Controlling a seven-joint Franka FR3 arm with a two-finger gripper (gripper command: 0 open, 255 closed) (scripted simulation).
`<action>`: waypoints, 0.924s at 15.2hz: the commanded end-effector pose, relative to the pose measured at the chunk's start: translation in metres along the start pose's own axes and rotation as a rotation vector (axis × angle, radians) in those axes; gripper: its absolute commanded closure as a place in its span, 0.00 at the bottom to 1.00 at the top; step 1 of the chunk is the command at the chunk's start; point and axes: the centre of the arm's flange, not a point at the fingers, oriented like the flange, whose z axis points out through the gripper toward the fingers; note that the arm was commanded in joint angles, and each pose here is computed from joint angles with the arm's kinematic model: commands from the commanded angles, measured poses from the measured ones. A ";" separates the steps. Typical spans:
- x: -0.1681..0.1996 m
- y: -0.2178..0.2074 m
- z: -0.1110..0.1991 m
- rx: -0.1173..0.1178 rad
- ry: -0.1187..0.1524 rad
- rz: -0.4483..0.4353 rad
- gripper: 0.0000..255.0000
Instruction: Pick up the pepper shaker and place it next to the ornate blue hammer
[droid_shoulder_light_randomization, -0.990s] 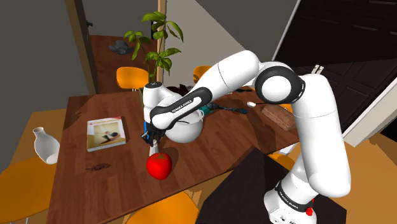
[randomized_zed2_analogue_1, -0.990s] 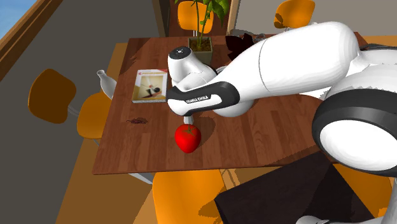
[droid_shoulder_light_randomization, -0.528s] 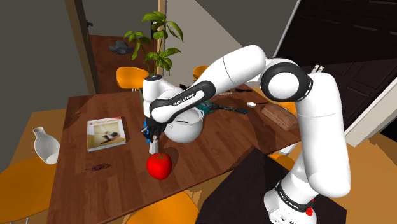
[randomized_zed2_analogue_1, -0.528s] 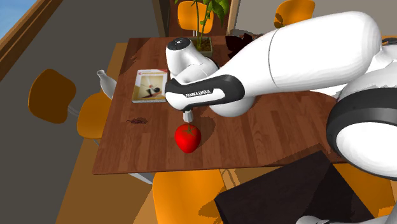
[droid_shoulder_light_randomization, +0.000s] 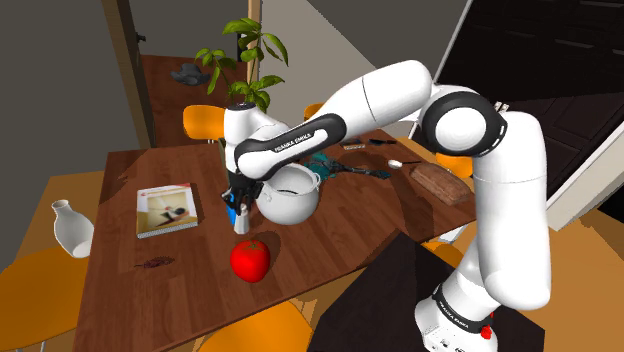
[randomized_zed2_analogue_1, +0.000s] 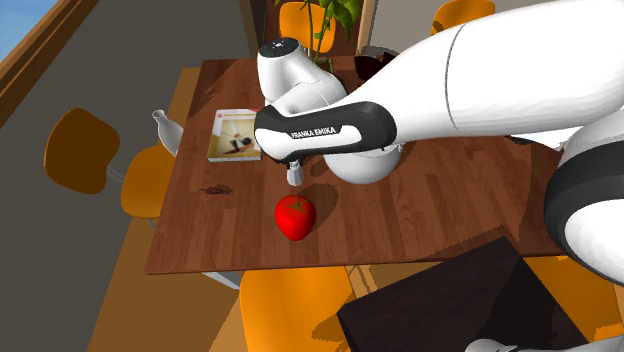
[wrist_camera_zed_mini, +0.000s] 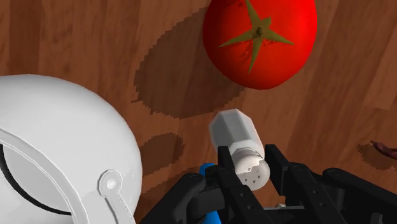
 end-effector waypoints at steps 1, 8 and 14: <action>0.000 0.000 -0.012 0.000 0.000 0.000 1.00; 0.000 0.001 -0.048 0.000 0.000 0.000 1.00; 0.000 0.001 -0.080 0.000 0.000 0.000 1.00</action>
